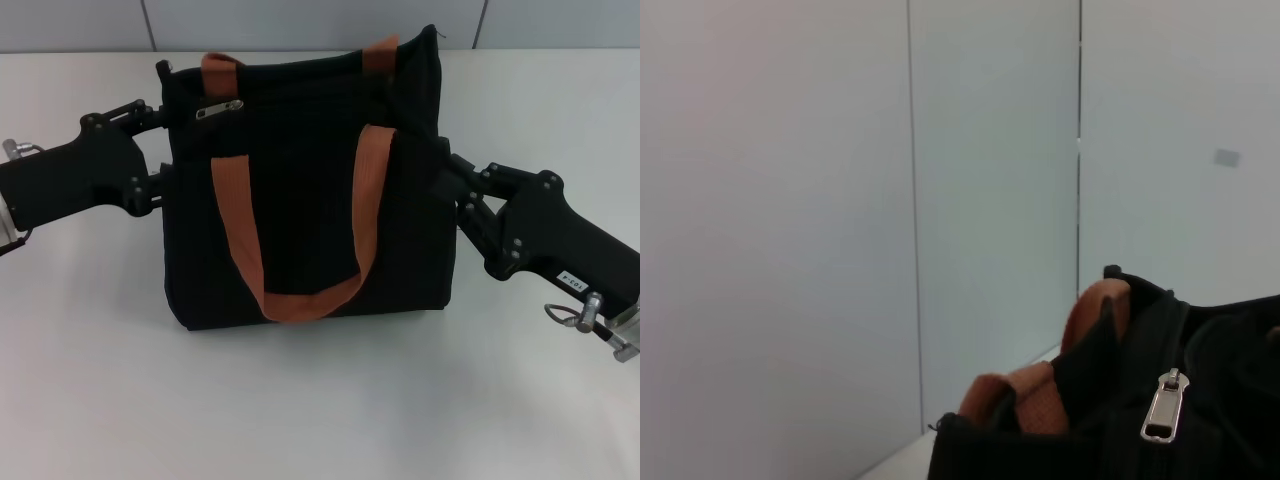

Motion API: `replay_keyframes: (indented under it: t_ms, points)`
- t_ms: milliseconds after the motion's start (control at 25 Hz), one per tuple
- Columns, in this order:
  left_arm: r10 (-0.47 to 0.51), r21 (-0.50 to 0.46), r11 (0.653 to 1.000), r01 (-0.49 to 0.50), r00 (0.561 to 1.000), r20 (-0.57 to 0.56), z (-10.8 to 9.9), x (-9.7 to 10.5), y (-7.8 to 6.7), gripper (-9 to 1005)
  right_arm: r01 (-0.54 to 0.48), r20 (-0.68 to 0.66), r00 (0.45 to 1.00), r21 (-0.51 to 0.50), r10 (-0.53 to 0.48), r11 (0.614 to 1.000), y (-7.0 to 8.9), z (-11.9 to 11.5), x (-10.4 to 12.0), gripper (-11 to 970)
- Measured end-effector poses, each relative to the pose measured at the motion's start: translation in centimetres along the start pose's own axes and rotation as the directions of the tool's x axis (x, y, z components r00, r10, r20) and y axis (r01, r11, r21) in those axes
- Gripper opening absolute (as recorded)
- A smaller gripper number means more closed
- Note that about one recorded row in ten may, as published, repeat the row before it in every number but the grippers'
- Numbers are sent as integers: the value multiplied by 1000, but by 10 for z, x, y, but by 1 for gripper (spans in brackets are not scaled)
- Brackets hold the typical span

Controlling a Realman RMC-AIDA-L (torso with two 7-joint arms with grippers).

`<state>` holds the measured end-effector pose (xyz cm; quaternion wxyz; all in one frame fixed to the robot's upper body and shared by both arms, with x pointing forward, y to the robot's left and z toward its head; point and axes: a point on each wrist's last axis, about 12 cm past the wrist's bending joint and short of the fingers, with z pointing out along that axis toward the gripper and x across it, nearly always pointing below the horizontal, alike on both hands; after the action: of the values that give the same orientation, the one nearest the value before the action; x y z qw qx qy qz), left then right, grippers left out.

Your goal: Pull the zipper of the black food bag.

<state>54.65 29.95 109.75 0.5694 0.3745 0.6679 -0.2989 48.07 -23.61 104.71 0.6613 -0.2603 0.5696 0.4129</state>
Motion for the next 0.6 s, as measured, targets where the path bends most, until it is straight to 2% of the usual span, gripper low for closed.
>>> replay_keyframes:
  t_ms: [360,480,600]
  points:
    - [30,-31,999,-29,999,22,2,1,0,796,-2,3,1000,9,2,1000,0,-2,0,143]
    - [26,-38,999,-25,999,24,1,2,0,596,-3,4,1000,10,3,1000,0,-2,0,149]
    - [24,-36,999,-23,999,26,0,2,-1,462,-2,5,1000,10,2,1000,0,-1,0,155]
